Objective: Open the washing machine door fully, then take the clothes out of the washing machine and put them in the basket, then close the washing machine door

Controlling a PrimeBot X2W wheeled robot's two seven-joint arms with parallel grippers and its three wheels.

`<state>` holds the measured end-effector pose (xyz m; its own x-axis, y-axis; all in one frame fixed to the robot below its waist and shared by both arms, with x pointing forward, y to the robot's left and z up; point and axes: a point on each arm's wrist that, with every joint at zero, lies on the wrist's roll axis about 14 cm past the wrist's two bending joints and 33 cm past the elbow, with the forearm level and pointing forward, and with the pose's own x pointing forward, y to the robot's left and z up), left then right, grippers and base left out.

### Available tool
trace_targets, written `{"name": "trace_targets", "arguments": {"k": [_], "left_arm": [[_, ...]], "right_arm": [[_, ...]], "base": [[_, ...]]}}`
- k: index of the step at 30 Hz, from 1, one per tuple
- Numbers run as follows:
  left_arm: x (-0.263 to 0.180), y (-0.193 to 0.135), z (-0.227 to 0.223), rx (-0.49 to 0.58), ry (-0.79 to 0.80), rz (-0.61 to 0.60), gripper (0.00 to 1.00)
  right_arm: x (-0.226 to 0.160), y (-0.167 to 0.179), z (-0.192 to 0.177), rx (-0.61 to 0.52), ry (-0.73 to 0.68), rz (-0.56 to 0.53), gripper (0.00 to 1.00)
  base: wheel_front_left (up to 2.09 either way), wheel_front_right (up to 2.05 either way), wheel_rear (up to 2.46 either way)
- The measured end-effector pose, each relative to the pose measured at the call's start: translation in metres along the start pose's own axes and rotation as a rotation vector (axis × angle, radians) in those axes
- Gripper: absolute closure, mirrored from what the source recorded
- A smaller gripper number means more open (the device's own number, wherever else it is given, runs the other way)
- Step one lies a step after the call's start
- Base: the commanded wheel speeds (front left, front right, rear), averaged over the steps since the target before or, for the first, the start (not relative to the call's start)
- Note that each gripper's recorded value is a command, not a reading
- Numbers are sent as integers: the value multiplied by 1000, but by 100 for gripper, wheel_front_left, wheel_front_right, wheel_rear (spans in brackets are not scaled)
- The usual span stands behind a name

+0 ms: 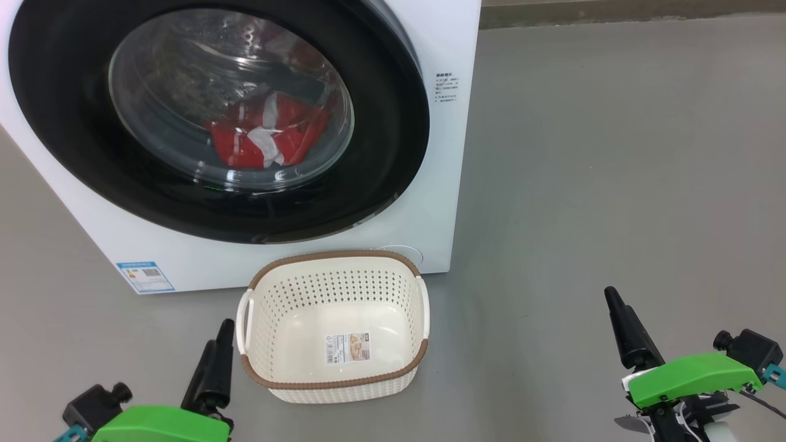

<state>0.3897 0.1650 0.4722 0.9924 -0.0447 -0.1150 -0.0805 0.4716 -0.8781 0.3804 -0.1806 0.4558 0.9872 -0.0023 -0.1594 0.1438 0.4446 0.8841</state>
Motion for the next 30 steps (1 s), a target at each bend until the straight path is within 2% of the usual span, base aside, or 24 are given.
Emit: {"name": "trace_targets", "arguments": {"k": [30], "left_arm": [[16, -33, 3, 368, -46, -94, 0]], "right_arm": [[17, 32, -1, -347, -24, 99, 0]], "base": [[0, 0, 0]]}}
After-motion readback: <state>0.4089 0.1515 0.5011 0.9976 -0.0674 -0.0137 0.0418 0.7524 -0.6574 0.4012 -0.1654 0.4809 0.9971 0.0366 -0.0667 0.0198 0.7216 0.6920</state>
